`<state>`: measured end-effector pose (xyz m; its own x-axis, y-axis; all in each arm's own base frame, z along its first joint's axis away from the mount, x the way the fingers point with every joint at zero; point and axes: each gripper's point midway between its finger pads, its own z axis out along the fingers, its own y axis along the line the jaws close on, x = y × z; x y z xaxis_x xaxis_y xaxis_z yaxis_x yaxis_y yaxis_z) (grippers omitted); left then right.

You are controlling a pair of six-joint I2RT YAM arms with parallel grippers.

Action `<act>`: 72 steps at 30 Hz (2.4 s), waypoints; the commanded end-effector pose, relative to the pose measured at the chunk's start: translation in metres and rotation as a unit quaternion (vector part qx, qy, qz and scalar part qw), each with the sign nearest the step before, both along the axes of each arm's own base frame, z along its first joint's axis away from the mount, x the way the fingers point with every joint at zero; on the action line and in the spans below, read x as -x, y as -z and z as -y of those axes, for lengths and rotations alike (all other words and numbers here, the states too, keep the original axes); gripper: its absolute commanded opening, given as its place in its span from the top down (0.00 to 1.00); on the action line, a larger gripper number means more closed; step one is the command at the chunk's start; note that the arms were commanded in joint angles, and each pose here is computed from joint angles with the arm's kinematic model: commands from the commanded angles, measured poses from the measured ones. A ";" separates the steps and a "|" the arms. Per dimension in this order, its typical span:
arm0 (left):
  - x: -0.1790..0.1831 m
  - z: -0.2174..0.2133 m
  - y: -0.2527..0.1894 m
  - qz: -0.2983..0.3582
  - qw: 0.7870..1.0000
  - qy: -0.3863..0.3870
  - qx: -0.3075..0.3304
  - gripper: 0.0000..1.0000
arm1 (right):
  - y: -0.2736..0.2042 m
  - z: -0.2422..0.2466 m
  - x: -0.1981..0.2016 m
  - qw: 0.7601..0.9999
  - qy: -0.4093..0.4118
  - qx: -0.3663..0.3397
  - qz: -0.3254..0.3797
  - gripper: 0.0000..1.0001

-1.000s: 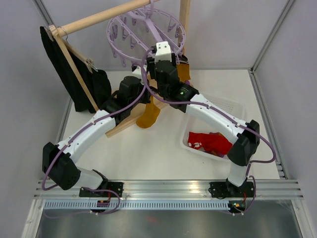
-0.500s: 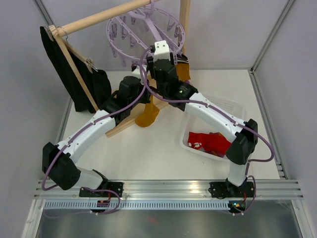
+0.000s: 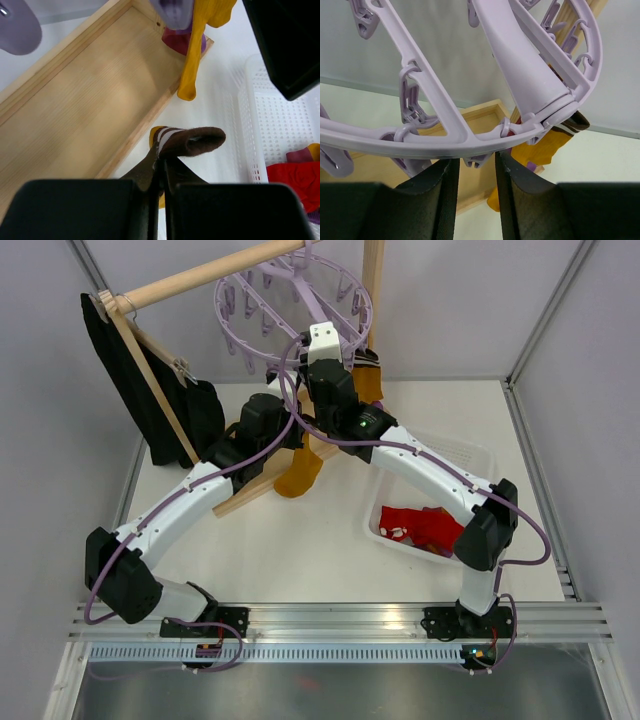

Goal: Clip the socks to the hanger
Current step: Open the clamp at the hanger.

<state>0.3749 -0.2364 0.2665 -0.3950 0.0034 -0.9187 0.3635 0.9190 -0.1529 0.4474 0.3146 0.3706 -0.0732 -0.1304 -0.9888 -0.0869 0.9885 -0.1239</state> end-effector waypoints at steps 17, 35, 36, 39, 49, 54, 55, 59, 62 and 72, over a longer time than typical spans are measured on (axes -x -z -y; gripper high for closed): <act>0.004 0.019 -0.035 0.026 0.997 0.029 0.069 0.98 | -0.050 0.029 0.026 0.998 0.000 -0.059 0.011 1.00; 0.008 0.055 -0.039 0.017 0.985 0.093 0.146 0.98 | -0.059 0.020 0.036 0.994 -0.064 -0.082 -0.015 1.00; 0.007 0.056 -0.042 0.026 0.983 0.096 0.154 0.98 | -0.059 0.020 0.036 0.994 -0.068 -0.085 -0.018 1.00; 0.010 0.058 -0.040 0.030 0.981 0.103 0.161 0.98 | -0.056 0.021 0.036 0.992 -0.086 -0.088 -0.030 1.00; -0.003 0.066 -0.046 0.030 0.981 0.101 0.164 0.98 | -0.055 0.031 0.039 0.986 -0.116 -0.106 -0.047 1.00; -0.022 0.069 -0.047 0.024 0.983 0.070 0.170 0.98 | -0.060 0.036 0.039 0.987 -0.115 -0.105 -0.043 1.00; -0.023 0.070 -0.049 0.024 0.981 0.067 0.178 0.98 | -0.060 0.036 0.040 0.987 -0.116 -0.105 -0.044 1.00; -0.032 0.069 -0.060 0.034 0.979 0.047 0.194 0.98 | -0.062 0.039 0.040 0.987 -0.115 -0.101 -0.041 1.00; -0.037 0.063 -0.065 0.044 0.978 0.022 0.204 0.98 | -0.065 0.042 0.041 0.987 -0.115 -0.101 -0.038 1.00; -0.020 0.055 -0.068 0.048 0.975 0.031 0.214 0.98 | -0.060 0.040 0.036 0.988 -0.117 -0.095 -0.044 1.00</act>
<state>0.4005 -0.2975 0.2989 -0.3832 -0.2888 -0.8774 0.4264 0.7873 -0.4454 0.4152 0.2849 0.3994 -0.2106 -0.0096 -0.9775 -0.3228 0.9446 0.0602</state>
